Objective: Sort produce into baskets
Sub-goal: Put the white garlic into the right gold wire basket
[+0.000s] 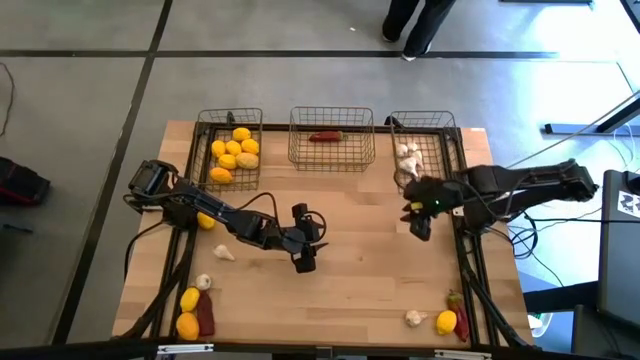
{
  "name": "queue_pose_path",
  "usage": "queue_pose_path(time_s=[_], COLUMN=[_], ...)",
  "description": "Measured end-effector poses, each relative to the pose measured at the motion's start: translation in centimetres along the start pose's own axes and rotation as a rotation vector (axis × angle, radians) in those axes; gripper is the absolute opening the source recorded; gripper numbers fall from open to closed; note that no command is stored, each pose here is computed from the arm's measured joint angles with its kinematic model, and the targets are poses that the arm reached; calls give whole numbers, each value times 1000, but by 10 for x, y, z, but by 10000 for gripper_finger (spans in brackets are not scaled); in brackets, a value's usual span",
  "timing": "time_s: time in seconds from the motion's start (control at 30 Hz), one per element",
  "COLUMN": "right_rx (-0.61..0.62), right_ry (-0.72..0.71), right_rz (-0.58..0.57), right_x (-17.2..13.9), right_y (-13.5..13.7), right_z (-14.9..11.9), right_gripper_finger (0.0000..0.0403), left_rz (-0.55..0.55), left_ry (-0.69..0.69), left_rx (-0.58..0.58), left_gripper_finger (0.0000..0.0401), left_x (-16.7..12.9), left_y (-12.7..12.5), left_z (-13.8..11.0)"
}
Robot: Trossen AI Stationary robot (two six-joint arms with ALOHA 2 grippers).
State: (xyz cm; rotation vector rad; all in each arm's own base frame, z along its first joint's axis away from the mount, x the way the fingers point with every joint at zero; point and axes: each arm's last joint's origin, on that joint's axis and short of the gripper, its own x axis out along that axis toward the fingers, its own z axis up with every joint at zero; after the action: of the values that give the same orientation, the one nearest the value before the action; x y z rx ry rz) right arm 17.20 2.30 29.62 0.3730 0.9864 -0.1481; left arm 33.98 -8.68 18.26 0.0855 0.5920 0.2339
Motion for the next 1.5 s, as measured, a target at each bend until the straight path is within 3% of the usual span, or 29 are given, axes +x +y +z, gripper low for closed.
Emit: queue_pose_path(time_s=[0.43,0.93,1.03,1.3,1.5], right_rx=[-90,-63,-51,-118,-223], right_ry=[78,263,289,381,439], right_rz=[55,40,32,51,60], right_x=[13,36,40,48,52], right_y=[51,95,100,119,137], right_z=[-28,-68,-73,-97,-129], right_gripper_finger=[145,146,160,253,263], left_rz=[0,0,0,0,-1], left_ry=[0,0,0,-1,-7], left_rx=[0,0,0,-8,-14], left_gripper_finger=[219,219,219,219,219], left_x=[0,0,0,0,0], left_y=[0,0,0,0,0], left_z=[0,0,0,0,1])
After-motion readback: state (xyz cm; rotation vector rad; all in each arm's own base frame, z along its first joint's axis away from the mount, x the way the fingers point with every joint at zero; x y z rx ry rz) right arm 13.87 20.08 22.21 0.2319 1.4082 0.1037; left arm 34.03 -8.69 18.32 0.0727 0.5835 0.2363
